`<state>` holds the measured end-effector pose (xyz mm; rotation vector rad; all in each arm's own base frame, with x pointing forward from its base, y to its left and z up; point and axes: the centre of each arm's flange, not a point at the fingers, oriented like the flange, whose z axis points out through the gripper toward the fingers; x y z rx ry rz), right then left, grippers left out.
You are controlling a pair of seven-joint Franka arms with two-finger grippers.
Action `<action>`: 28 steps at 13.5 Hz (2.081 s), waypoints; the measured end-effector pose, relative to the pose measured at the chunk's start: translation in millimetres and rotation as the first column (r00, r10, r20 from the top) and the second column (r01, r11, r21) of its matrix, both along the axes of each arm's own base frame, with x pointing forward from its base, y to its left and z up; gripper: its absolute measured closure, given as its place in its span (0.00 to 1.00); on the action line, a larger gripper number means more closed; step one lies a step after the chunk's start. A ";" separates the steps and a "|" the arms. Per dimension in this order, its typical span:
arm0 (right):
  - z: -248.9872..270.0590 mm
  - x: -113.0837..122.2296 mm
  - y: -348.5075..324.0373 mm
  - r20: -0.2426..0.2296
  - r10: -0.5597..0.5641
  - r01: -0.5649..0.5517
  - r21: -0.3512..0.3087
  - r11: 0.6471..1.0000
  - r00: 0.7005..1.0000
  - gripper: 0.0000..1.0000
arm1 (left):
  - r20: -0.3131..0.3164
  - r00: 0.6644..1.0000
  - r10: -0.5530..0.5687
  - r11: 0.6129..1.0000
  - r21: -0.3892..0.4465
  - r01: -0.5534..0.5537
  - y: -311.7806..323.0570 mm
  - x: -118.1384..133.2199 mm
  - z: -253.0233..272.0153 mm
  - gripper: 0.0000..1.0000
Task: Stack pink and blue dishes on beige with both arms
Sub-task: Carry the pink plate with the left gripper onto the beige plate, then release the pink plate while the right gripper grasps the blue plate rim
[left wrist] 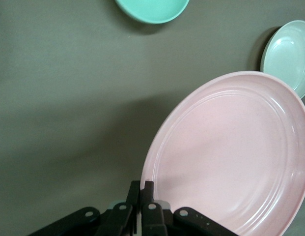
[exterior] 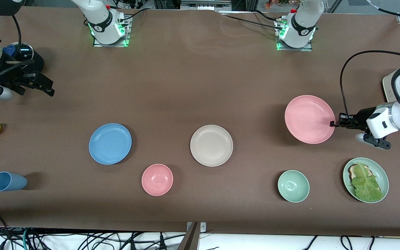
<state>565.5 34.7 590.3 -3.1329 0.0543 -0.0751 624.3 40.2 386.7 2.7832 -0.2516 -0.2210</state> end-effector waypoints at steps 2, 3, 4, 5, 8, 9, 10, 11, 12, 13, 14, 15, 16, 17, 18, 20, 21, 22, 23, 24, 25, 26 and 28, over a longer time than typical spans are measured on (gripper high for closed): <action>-0.5 0.3 0.0 0.000 0.000 0.000 0.000 1.000 1.000 0.00 | -0.006 1.000 0.029 0.998 0.049 -0.028 -43.5 5.5 15.3 0.95; -0.8 0.5 0.0 -0.001 0.000 0.000 0.000 1.000 1.000 0.00 | -0.014 0.999 0.049 0.996 0.077 -0.048 -67.2 5.9 20.0 0.95; -1.0 0.7 0.0 -0.001 0.000 0.000 0.000 1.000 1.000 0.00 | -0.023 0.997 0.068 0.992 0.107 -0.065 -91.8 4.8 21.9 0.95; -1.2 0.8 0.0 -0.001 0.000 0.000 0.000 1.000 1.000 0.00 | -0.028 0.996 0.085 0.988 0.135 -0.080 -117.3 3.0 21.3 0.95; -1.7 1.0 0.2 -0.002 0.000 0.000 0.000 1.000 1.000 0.00 | -0.009 0.989 0.148 0.975 0.167 -0.144 -185.7 0.3 13.8 0.95; -2.4 1.3 0.5 -0.003 0.001 -0.001 0.000 1.000 1.000 0.00 | -0.006 0.986 0.169 0.972 0.168 -0.165 -203.8 -0.7 8.7 0.95; -3.1 1.6 0.9 -0.004 0.001 -0.001 0.000 1.000 1.000 0.00 | -0.003 0.982 0.187 0.968 0.171 -0.184 -218.9 -1.4 2.7 0.95; -3.8 1.9 1.1 -0.006 0.002 -0.002 0.000 1.000 1.000 0.00 | 0.003 0.980 0.201 0.963 0.180 -0.198 -231.8 -2.2 -3.7 0.95; -4.4 2.1 1.2 -0.007 0.003 -0.003 0.000 1.000 1.000 0.00 | 0.010 0.977 0.213 0.958 0.192 -0.211 -244.4 -3.1 -10.9 0.95; -5.7 2.6 1.3 -0.010 0.005 -0.005 0.000 1.000 1.000 0.00 | 0.021 0.973 0.228 0.953 0.199 -0.227 -259.2 -4.4 -18.3 0.95; -8.9 3.8 1.7 -0.016 0.006 -0.006 0.000 1.000 1.000 0.00 | 0.034 0.970 0.240 0.948 0.206 -0.242 -275.9 -6.5 -26.6 0.95; -14.1 5.7 2.5 -0.026 0.008 -0.008 0.000 1.000 1.000 0.00 | 0.044 0.967 0.251 0.943 0.215 -0.255 -293.3 -9.6 -36.9 0.95; -19.9 7.6 3.7 -0.039 0.010 -0.010 0.000 1.000 0.999 0.00 | 0.051 0.964 0.262 0.937 0.224 -0.267 -309.0 -13.2 -48.3 0.95; -26.0 9.6 4.7 -0.050 0.012 -0.012 -0.001 1.000 0.999 0.00 | 0.057 0.961 0.272 0.932 0.233 -0.278 -323.2 -16.7 -60.5 0.95; -32.6 11.4 5.5 -0.062 0.025 -0.025 -0.001 1.000 0.998 0.00 | 0.064 0.958 0.280 0.928 0.237 -0.288 -334.7 -19.3 -71.5 0.95; -53.6 17.5 6.4 -0.098 0.063 -0.063 0.001 0.998 0.993 0.00 | 0.074 0.951 0.299 0.921 0.238 -0.308 -350.1 -21.3 -87.1 0.95; -68.1 23.0 6.4 -0.117 0.073 -0.074 0.003 0.997 0.990 0.00 | 0.079 0.948 0.308 0.916 0.243 -0.318 -356.7 -22.5 -92.9 0.95; -83.6 29.6 6.6 -0.130 0.080 -0.080 0.005 0.997 0.988 0.00 | 0.085 0.946 0.313 0.912 0.250 -0.325 -363.5 -24.1 -97.6 0.95; -99.5 37.0 6.6 -0.136 0.088 -0.088 0.008 0.996 0.987 0.00 | 0.091 0.943 0.319 0.908 0.254 -0.332 -368.7 -24.3 -100.9 0.95; -114.8 44.3 6.7 -0.137 0.102 -0.102 0.010 0.995 0.985 0.00 | 0.091 0.941 0.327 0.905 0.256 -0.339 -372.1 -23.3 -104.3 0.95; -131.1 51.7 6.4 -0.132 0.120 -0.119 0.013 0.993 0.984 0.00 | 0.093 0.939 0.331 0.903 0.256 -0.344 -374.8 -21.5 -107.7 0.95; -148.0 57.8 5.8 -0.125 0.136 -0.135 0.015 0.991 0.983 0.00 | 0.096 0.936 0.338 0.901 0.253 -0.351 -378.4 -19.6 -110.5 0.95; -186.7 65.7 4.1 -0.097 0.157 -0.156 0.015 0.988 0.983 0.00 | 0.092 0.931 0.353 0.896 0.253 -0.365 -384.2 -17.5 -118.3 0.95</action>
